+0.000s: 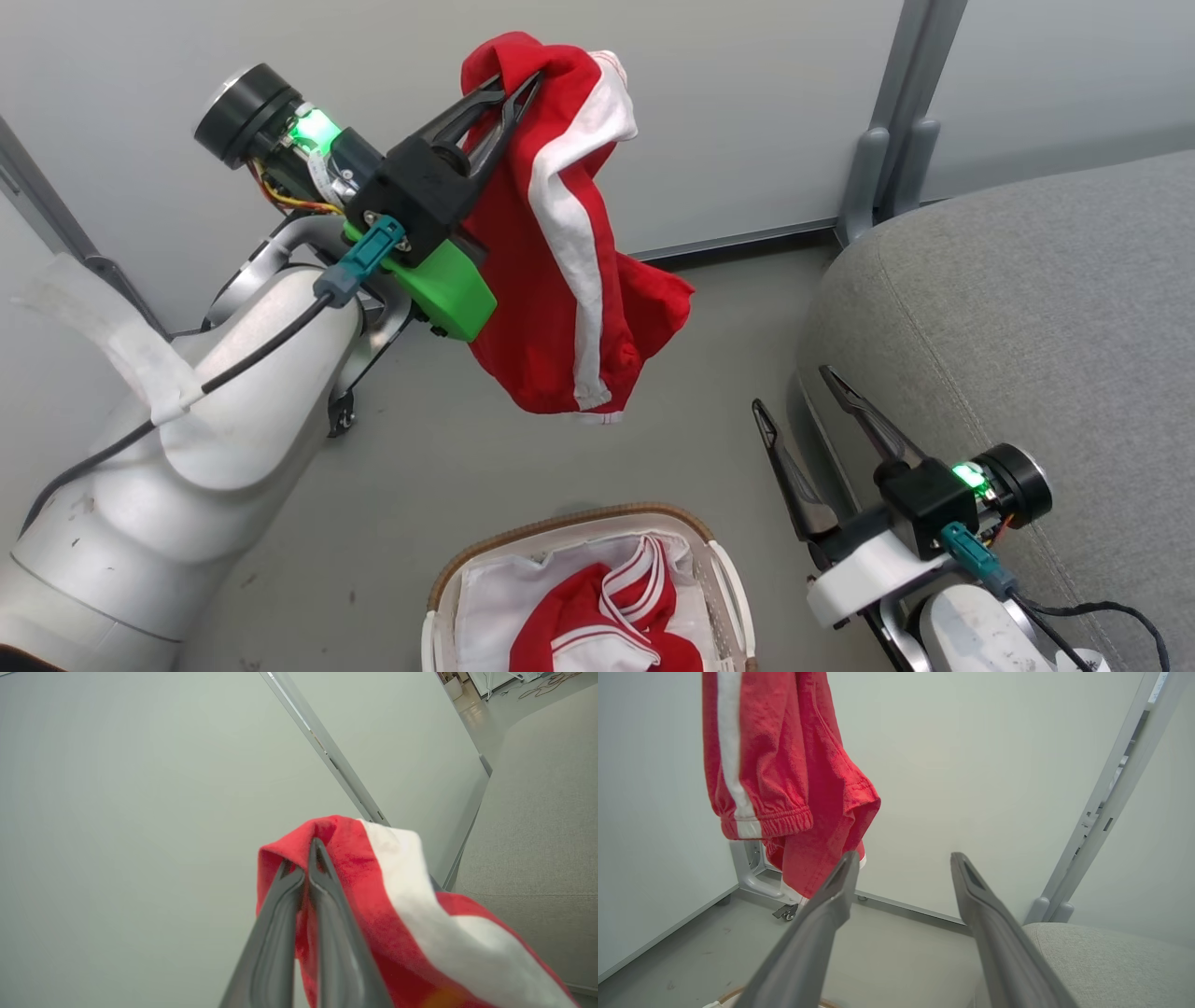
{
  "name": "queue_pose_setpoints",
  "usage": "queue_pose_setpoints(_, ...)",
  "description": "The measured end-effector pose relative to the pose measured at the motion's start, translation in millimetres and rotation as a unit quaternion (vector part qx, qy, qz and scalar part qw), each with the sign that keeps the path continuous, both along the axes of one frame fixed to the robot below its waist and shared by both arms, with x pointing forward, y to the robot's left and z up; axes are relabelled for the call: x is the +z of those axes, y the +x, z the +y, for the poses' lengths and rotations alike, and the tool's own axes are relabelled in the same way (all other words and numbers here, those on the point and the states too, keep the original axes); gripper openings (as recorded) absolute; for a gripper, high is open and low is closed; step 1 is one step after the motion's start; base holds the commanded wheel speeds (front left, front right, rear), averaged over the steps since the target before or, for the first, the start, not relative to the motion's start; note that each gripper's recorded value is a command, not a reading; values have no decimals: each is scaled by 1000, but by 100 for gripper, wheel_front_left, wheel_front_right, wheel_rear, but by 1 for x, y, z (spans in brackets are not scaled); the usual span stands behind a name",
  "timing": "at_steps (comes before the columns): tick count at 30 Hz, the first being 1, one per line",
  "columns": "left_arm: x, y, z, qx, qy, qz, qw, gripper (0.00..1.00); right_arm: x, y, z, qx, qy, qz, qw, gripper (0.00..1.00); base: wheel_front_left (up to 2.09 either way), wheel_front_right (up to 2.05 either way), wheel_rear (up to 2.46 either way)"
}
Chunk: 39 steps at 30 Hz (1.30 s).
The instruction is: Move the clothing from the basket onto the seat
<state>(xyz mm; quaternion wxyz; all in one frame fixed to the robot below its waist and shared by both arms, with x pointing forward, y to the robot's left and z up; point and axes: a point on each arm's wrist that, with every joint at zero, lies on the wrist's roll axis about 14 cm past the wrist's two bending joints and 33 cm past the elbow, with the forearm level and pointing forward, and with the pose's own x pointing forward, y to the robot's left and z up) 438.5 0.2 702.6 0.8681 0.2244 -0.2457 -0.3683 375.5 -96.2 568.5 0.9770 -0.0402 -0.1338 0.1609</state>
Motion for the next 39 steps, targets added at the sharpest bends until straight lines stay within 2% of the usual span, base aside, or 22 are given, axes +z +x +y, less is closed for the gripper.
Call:
queue_pose_setpoints(10, 13, -16, -16, -30, 4, -16, 999, 0, 12, 16, 28, 39, -36, -20, 998, 100, 0, 0, 0)
queue_pose_setpoints(18, 14, -31, -21, -47, 7, -21, 999, 0, 13, 24, 70, 98, -79, -25, 992, 100, 0, 0, 0)
queue_pose_setpoints(29, 15, -45, -27, -64, 6, -24, 998, 0, 30, 42, 88, 118, -123, -51, 984, 100, 0, 0, 0)
queue_pose_setpoints(35, 13, -47, -27, -68, 5, -23, 997, 0, 15, 43, 113, 159, -164, -34, 973, 100, 0, 0, 0)
queue_pose_setpoints(39, 12, -47, -27, -67, 4, -20, 998, 0, -3, 38, 130, 198, -192, -14, 961, 100, 0, 0, 0)
